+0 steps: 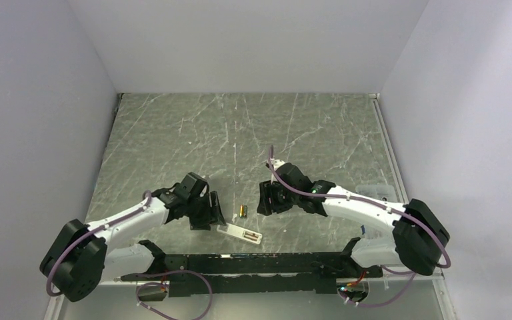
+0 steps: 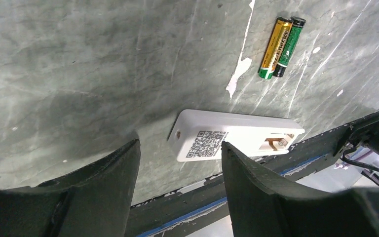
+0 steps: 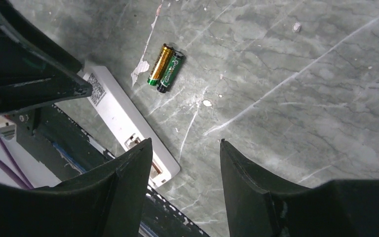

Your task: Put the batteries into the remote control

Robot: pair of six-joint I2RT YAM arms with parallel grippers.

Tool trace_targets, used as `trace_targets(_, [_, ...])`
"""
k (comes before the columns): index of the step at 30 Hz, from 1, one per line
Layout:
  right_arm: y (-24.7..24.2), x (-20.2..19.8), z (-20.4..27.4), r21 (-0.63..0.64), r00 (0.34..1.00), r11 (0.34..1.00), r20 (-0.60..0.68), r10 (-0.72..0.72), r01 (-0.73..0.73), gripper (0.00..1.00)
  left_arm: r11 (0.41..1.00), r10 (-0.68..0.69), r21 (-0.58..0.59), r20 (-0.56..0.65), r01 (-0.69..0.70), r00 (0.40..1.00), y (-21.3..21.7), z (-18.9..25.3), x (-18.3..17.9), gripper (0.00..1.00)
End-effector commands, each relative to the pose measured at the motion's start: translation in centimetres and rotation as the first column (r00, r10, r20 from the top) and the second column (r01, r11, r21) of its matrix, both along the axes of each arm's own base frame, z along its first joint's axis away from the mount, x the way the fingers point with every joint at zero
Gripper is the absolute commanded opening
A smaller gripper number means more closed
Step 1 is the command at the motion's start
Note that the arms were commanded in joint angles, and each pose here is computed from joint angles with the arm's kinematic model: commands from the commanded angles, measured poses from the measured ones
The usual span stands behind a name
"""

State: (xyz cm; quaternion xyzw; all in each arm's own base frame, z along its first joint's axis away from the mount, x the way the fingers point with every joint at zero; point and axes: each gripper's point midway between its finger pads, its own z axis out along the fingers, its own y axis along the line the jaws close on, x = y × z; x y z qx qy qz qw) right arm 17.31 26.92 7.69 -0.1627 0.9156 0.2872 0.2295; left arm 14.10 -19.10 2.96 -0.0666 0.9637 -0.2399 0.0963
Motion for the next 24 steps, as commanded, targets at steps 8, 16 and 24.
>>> trace_targets(8, [2.9, 1.1, 0.0, -0.056, 0.995, 0.994, 0.013, -0.094, 0.095, 0.52, 0.998, 0.02, -0.069, 0.128, -0.011, 0.992, -0.1, 4.6, 0.9, 0.66])
trace_targets(16, [4.2, 1.4, -0.4, -0.091, 0.986, 0.981, 0.02, -0.168, 0.169, 0.48, 0.987, -0.026, -0.15, 0.179, 0.053, 0.984, -1.1, 8.6, 0.6, 0.65])
trace_targets(24, [5.0, 1.7, -0.8, -0.12, 0.972, 0.964, 0.032, -0.234, 0.237, 0.46, 0.978, -0.092, -0.157, 0.253, 0.134, 0.963, -1.0, 13.2, 0.2, 0.65])
